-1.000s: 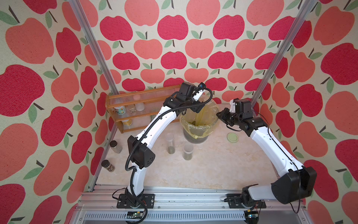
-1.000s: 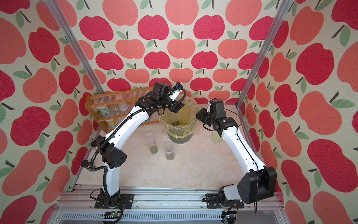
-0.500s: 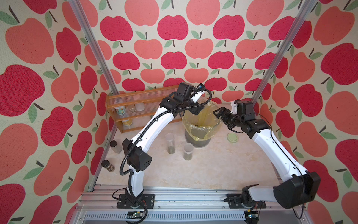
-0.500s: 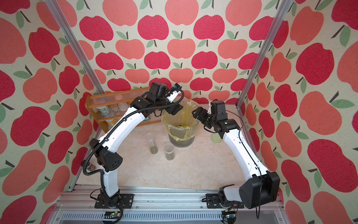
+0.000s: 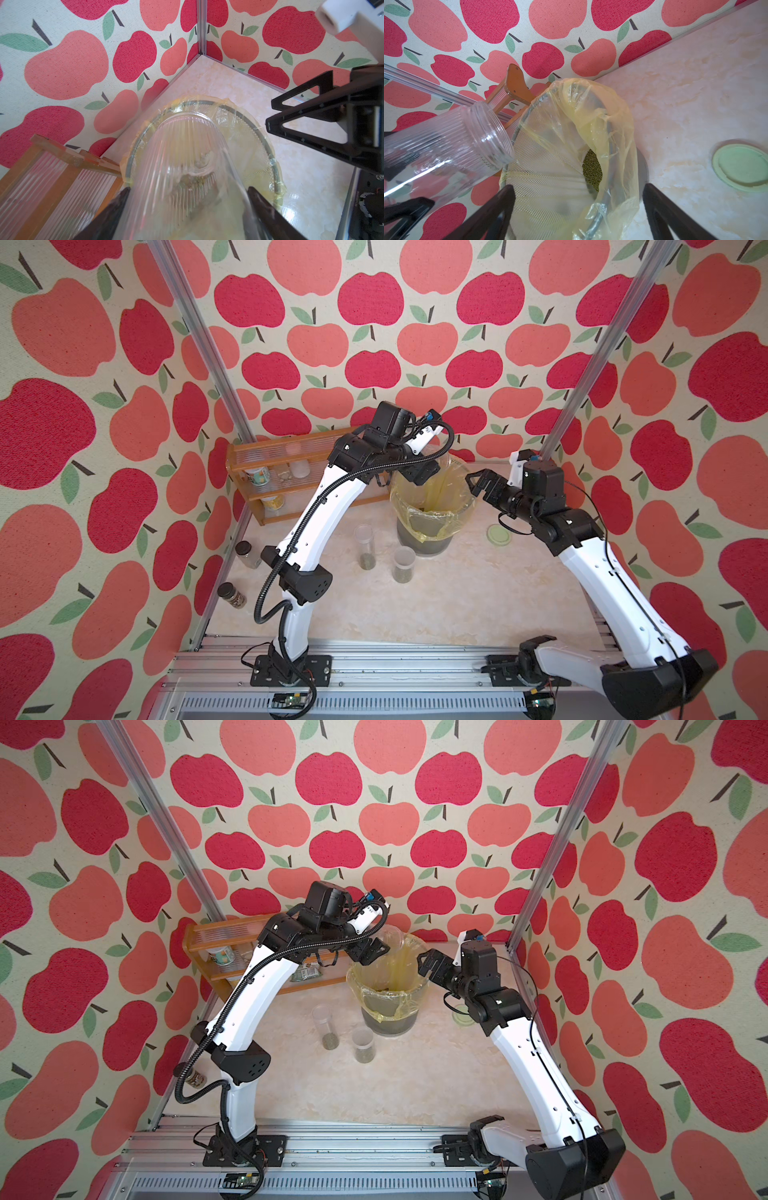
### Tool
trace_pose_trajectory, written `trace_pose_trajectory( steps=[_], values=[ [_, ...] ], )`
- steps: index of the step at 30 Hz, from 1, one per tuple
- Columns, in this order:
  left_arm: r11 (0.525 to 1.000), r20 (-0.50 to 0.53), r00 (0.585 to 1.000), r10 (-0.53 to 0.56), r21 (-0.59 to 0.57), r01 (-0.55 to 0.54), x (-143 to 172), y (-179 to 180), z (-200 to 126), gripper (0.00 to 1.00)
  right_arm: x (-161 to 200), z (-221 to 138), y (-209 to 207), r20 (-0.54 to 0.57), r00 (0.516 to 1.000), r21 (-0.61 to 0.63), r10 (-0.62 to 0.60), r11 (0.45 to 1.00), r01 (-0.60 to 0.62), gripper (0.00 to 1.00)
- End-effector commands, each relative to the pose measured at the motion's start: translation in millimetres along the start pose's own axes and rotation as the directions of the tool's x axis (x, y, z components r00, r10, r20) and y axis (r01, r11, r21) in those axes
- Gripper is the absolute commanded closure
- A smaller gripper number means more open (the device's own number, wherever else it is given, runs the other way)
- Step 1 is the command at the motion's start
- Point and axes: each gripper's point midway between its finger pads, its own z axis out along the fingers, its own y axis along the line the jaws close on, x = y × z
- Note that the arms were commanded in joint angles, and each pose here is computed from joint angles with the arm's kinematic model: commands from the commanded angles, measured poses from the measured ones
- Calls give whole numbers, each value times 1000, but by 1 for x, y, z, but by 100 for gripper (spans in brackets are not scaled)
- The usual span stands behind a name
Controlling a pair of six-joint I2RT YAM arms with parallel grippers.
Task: Empty moldy mung beans from jars
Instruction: Move the trash bin to the center of the board, then pour the moldy mung beans from the jar into the trash bin.
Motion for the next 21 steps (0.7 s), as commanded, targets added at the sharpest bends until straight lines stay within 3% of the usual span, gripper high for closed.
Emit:
trace_pose_trajectory(
  steps=[1, 5, 9, 13, 16, 21],
  values=[
    [999, -84, 995, -45, 20, 47, 20, -3, 26, 37, 10, 3, -16, -24, 999, 63, -31, 997, 33, 1],
    [999, -57, 998, -32, -35, 30, 13, 7, 19, 38, 9, 0, -17, -12, 999, 66, -40, 997, 41, 1],
    [999, 11, 1000, 7, -51, -7, -7, -3, -12, 39, 8, -3, -19, -2, 999, 70, -39, 997, 39, 1],
    [999, 75, 997, 35, 6, -36, -17, -11, -8, 37, 9, 1, -20, -3, 1000, 72, -31, 997, 31, 1],
    [1000, 16, 1000, 6, -12, -6, -8, 0, 0, 39, 11, 5, -19, -18, 1000, 63, -22, 998, 23, 1],
    [1000, -22, 1000, -3, -4, 3, 0, -11, -1, 40, 12, 1, -20, -11, 1000, 64, -16, 998, 16, 1]
  ],
)
